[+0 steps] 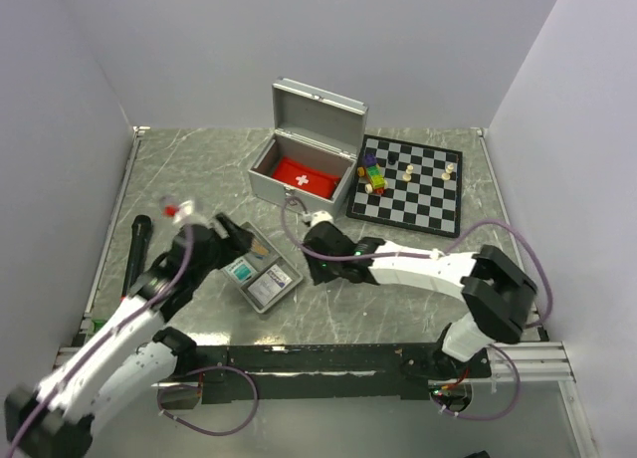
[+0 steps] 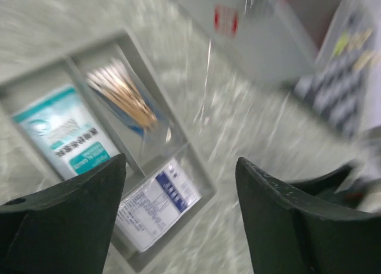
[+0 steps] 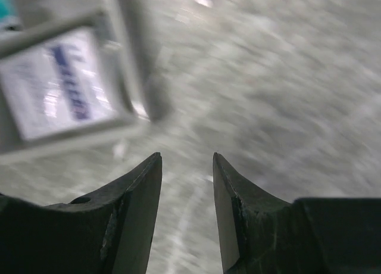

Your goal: Organize the medicine kit

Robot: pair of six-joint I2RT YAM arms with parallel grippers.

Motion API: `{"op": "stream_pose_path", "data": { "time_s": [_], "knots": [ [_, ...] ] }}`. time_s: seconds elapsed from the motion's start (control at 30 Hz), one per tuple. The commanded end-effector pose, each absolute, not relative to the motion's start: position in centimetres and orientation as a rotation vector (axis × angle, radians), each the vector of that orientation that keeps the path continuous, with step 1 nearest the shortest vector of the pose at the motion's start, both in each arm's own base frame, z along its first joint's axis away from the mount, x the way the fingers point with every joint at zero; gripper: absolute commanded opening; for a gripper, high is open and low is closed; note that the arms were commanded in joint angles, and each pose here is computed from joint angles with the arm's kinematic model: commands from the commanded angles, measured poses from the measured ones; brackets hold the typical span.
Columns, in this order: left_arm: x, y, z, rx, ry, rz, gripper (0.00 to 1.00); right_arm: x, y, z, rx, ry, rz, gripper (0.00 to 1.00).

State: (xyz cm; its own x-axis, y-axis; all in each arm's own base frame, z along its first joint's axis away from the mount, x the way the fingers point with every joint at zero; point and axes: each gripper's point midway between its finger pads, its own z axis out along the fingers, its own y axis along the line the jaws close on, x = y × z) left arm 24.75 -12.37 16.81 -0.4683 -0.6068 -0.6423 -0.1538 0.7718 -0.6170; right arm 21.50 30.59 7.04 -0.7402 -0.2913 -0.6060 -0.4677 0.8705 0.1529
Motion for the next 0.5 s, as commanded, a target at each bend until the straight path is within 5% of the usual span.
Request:
{"op": "stream_pose_path", "data": {
  "time_s": [0.0, 0.47],
  "knots": [
    [25.3, -18.6, 15.9, -0.109, 2.216, -0.733, 0.75, 23.1, 28.7, 10.9, -0.434, 2.335, 0.476, 0.47],
    [23.4, -19.7, 10.2, 0.114, 2.477, -0.54, 0.66, 22.9, 25.6, 11.8, -0.4, 2.306, 0.491, 0.46]
  ]
}}
